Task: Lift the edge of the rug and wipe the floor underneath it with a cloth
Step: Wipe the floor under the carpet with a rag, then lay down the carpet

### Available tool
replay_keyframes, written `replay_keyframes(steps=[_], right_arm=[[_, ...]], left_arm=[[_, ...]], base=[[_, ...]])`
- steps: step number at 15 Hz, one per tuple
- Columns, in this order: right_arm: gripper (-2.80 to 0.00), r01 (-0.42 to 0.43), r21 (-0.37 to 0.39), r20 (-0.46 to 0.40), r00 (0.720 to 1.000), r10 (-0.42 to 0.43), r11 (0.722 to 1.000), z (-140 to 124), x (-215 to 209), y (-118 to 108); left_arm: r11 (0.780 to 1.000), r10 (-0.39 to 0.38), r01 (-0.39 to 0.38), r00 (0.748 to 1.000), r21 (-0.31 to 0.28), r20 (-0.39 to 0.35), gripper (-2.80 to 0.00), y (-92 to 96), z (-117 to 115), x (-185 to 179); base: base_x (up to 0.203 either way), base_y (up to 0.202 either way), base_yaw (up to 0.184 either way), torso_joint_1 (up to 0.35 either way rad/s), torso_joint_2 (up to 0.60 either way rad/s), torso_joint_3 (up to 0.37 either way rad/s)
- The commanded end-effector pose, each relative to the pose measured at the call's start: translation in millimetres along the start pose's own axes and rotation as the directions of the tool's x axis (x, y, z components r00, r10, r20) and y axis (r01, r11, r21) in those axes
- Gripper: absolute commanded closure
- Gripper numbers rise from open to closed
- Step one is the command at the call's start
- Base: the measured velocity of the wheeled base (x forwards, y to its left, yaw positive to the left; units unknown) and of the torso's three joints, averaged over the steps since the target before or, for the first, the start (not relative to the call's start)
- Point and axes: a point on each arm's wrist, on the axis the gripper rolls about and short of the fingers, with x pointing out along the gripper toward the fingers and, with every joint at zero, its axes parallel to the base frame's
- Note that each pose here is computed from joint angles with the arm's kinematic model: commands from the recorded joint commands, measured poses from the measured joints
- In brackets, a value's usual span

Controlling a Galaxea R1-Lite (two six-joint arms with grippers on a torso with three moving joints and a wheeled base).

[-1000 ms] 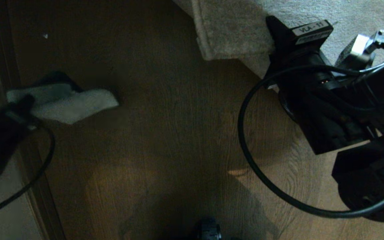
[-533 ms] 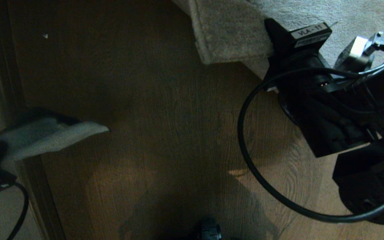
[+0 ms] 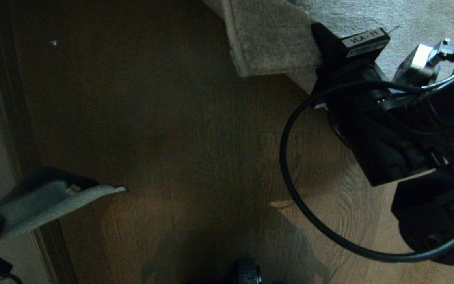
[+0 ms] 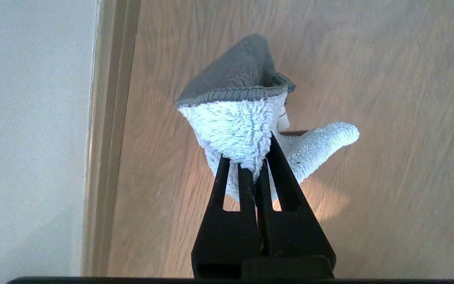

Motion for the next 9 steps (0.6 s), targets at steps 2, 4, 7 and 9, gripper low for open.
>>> replay_keyframes(steps=[2, 4, 7, 9], right_arm=[[0.00, -0.031, 0.023, 0.026, 0.999, 0.030, 0.999, 1.9, 0.0, 2.0], [0.00, -0.032, 0.025, 0.025, 0.999, 0.032, 0.999, 1.4, 0.3, 2.4], [0.00, -0.033, 0.025, 0.026, 0.999, 0.032, 0.999, 1.7, 0.3, 2.8], [0.00, -0.032, 0.024, 0.025, 0.999, 0.031, 0.999, 1.3, 0.3, 2.3]], left_arm=[[0.998, -0.057, 0.056, 0.997, 0.010, 0.050, 0.00, 14.3, -8.5, -39.1], [0.994, -0.079, 0.076, 0.996, 0.077, 0.034, 0.00, 24.3, -24.1, -59.3], [0.972, -0.164, 0.165, 0.986, 0.165, -0.020, 0.00, 34.3, -48.1, -84.0], [0.947, -0.219, 0.236, 0.971, 0.218, -0.097, 0.00, 35.6, -57.6, -89.0]], base=[[0.000, 0.000, 0.000, 0.000, 0.00, 0.000], [0.000, 0.000, 0.000, 0.000, 0.00, 0.000], [0.000, 0.000, 0.000, 0.000, 0.00, 0.000], [0.000, 0.000, 0.000, 0.000, 0.00, 0.000]])
